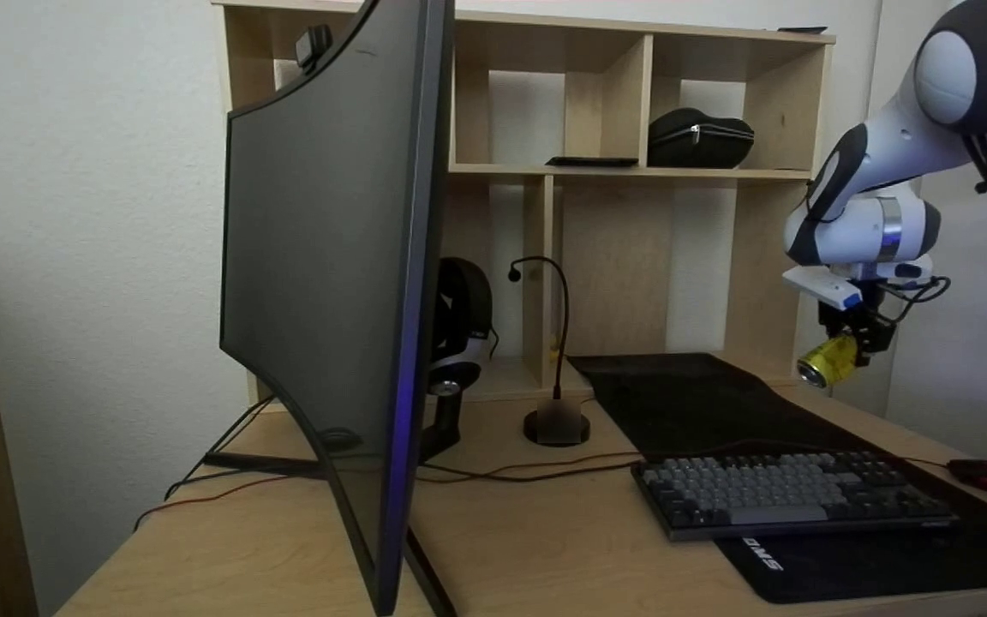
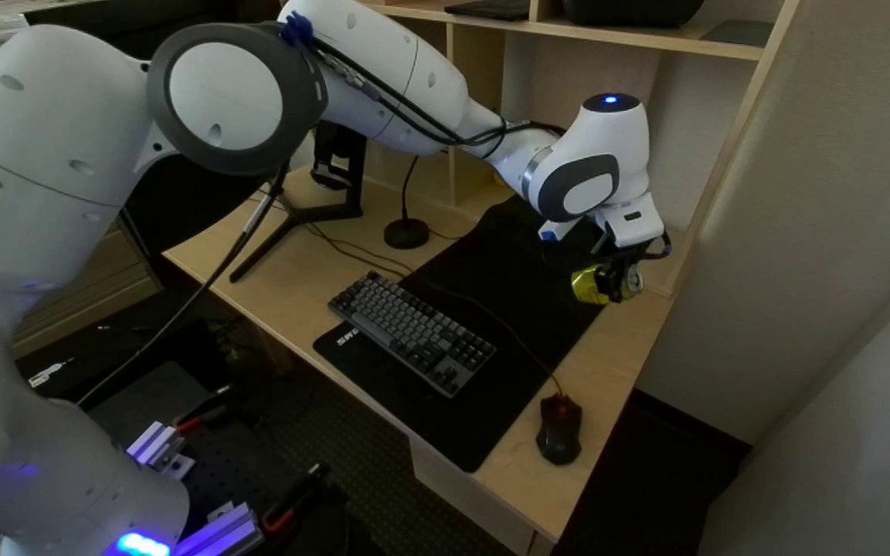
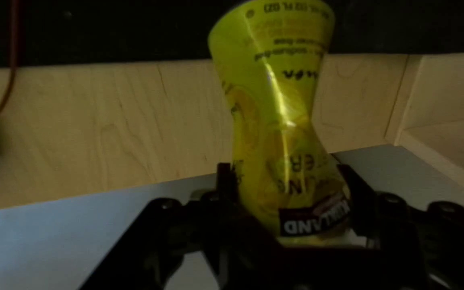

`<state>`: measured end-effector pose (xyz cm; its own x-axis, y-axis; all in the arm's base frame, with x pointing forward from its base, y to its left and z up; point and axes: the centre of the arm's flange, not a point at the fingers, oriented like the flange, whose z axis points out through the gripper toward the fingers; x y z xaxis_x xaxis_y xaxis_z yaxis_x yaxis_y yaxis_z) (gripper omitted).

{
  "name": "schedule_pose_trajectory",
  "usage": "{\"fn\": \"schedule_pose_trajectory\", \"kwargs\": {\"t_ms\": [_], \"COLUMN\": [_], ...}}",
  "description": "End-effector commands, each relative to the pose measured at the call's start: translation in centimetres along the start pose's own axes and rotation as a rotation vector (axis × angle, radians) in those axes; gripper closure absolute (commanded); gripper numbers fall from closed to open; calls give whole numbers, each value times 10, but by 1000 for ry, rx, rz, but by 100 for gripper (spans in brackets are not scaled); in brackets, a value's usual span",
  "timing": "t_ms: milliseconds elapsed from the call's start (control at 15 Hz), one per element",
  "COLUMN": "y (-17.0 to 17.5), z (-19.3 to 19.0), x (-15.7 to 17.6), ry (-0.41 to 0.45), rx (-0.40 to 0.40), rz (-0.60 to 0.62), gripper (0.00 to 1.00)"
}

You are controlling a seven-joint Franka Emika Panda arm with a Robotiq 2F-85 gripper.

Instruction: Put the drink can upright

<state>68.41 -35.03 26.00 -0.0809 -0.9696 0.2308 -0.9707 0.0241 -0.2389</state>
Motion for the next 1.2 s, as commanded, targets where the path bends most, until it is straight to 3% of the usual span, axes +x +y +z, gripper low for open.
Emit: {"fn": "schedule_pose_trajectory", "kwargs": {"t_ms": [0, 133, 200, 267, 400, 467, 600, 1000, 1067, 1133], "y": [11, 15, 13, 5, 7, 3, 2, 18, 4, 7], "z": [23, 37, 38, 36, 46, 46, 38, 65, 54, 60], "x": [-20, -31, -33, -25, -33, -26, -27, -48, -39, -43], "ry": [170, 262, 227, 201, 207, 335, 398, 627, 550, 577], "rx": [50, 72, 54, 61, 53, 123, 163, 279, 249, 265], "rz": [-102, -169, -140, -141, -142, -179, -256, -472, -429, -453], "gripper": [61, 61, 61, 36, 36, 61, 61, 61, 36, 36]}}
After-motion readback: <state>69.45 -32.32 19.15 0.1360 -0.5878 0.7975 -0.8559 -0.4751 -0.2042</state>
